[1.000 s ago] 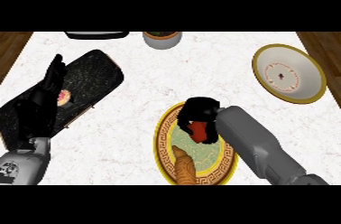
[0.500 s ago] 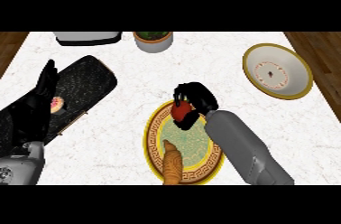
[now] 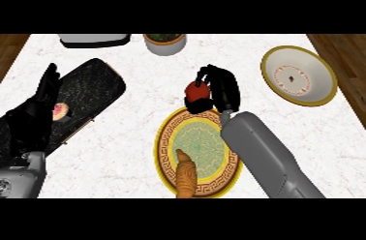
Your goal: Pick the bell pepper from the plate and place it in the bowl
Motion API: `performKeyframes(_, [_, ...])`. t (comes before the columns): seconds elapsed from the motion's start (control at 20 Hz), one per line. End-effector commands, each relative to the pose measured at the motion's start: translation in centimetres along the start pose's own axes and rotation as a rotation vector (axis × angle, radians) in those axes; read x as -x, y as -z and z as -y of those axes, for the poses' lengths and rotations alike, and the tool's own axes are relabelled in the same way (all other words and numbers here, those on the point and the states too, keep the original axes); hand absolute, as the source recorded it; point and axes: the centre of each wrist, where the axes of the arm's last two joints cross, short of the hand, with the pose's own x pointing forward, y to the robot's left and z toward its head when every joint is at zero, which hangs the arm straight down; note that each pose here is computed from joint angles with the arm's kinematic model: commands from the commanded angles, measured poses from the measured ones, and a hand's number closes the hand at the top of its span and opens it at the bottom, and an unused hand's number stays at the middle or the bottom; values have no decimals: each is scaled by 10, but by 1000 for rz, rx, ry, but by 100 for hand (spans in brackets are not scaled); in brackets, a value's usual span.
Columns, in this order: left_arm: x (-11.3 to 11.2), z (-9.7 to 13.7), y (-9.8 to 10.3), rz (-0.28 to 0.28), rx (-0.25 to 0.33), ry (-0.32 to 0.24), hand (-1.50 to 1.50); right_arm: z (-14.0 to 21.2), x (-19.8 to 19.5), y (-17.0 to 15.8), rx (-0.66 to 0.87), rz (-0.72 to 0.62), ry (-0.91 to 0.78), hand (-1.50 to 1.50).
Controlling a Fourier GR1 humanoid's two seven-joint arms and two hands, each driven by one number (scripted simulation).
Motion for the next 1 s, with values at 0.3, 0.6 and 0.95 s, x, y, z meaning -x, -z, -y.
performKeyframes(0.3, [-4,21,-7,59,43,-20,0,119,24,-17,293,-135,38,150])
performKeyframes(0.6, [-10,27,11,53,56,-16,0,161,91,1,443,-166,73,150])
performKeyframes(0.95, [-20,29,20,67,68,-17,0,202,151,17,526,-199,-124,150])
